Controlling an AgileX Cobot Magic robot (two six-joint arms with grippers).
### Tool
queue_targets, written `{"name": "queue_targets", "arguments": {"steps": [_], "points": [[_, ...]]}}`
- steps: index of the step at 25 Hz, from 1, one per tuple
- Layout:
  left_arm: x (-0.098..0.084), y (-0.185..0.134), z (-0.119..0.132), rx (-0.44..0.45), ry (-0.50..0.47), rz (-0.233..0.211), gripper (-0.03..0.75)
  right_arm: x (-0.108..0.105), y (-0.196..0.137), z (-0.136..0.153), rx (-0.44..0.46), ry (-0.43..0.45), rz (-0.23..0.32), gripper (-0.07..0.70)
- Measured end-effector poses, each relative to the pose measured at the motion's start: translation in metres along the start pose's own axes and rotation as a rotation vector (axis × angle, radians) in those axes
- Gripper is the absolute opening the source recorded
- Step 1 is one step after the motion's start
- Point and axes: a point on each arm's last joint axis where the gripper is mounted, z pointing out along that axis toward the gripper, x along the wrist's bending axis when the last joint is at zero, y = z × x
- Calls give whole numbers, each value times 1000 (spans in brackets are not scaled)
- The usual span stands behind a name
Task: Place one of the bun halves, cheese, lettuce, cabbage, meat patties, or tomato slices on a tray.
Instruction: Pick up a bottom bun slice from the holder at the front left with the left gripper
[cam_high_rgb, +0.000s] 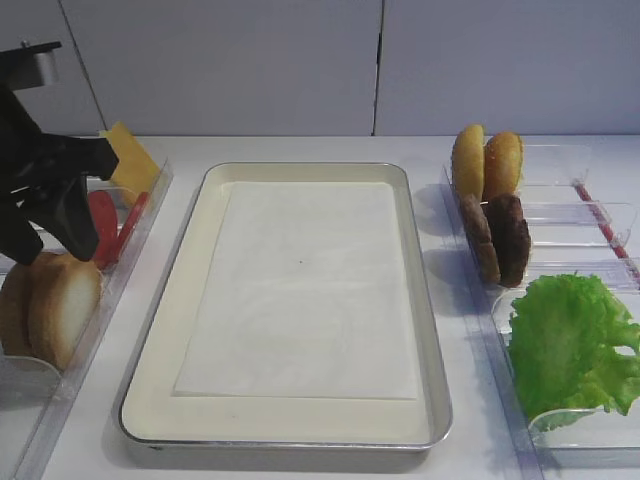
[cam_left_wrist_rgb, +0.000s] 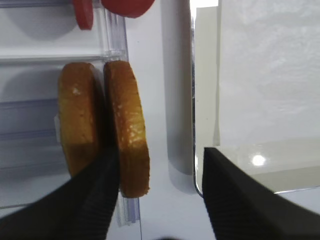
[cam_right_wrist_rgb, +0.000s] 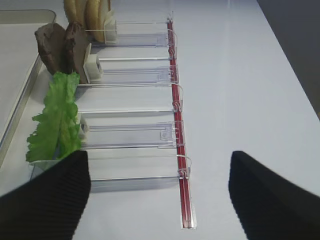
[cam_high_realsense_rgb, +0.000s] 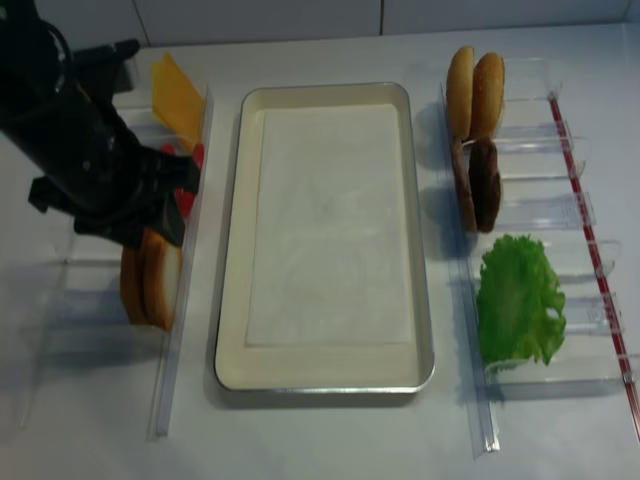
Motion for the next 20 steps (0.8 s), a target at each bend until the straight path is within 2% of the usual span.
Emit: {"name": "queue_targets", "arguments": {"steps": [20], "points": [[1,6,10,28,15,-5,346,0,0,0,0,0,-1,575]]}}
